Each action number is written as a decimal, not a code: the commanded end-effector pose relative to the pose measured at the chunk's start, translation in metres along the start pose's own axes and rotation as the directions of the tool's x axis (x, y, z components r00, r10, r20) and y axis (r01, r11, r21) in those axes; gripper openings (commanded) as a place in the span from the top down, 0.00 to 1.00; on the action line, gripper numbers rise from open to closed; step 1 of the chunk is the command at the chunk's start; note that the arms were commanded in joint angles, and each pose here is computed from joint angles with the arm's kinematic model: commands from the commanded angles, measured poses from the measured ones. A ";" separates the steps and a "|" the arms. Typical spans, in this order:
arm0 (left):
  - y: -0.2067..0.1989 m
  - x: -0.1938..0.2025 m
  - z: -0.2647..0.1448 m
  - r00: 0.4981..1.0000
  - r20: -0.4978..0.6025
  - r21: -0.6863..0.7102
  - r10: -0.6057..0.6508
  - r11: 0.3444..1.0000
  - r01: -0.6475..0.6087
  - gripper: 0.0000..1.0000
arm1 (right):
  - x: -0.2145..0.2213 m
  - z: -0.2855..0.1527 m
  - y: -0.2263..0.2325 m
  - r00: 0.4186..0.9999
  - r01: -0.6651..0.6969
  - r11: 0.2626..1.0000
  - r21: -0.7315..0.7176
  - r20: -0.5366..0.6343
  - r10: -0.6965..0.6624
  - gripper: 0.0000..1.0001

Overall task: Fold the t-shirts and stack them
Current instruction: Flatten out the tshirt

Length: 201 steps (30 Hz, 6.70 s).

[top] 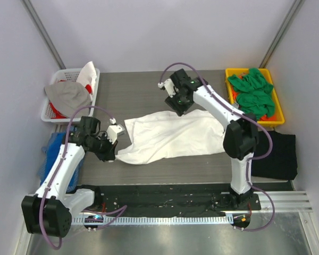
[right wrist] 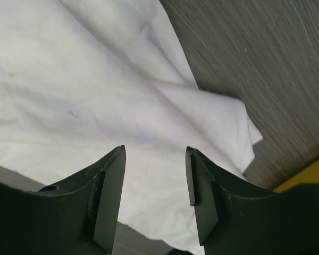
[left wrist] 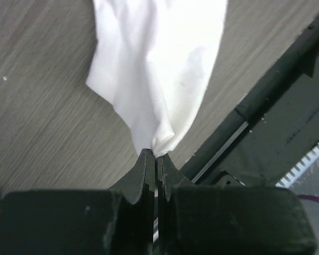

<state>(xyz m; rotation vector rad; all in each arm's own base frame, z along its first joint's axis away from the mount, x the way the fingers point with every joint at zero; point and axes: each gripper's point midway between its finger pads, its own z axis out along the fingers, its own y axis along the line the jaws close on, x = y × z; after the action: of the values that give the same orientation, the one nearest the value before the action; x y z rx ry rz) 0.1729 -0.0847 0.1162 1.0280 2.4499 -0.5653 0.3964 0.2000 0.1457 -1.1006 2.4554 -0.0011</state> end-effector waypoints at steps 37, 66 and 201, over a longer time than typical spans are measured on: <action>0.071 -0.029 0.040 0.981 0.054 -0.166 0.188 0.970 -0.177 1.00 | -0.207 0.129 0.228 0.840 0.302 0.897 -0.324 0.536 -0.089 0.46; 0.069 -0.027 0.045 0.983 0.081 -0.171 0.166 0.974 -0.150 1.00 | -0.177 0.144 0.211 0.878 0.276 0.932 -0.234 0.457 -0.145 0.99; 0.193 -0.216 -0.165 0.779 0.601 -0.647 0.181 0.683 0.340 1.00 | 0.098 -0.237 -0.164 0.852 -0.427 0.659 0.619 0.520 0.063 0.99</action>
<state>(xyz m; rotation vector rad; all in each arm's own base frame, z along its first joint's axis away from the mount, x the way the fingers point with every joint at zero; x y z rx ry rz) 0.4401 0.0012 0.2964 0.2354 1.8824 0.1053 0.3808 -0.0143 0.3415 -0.3906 1.8688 -0.5315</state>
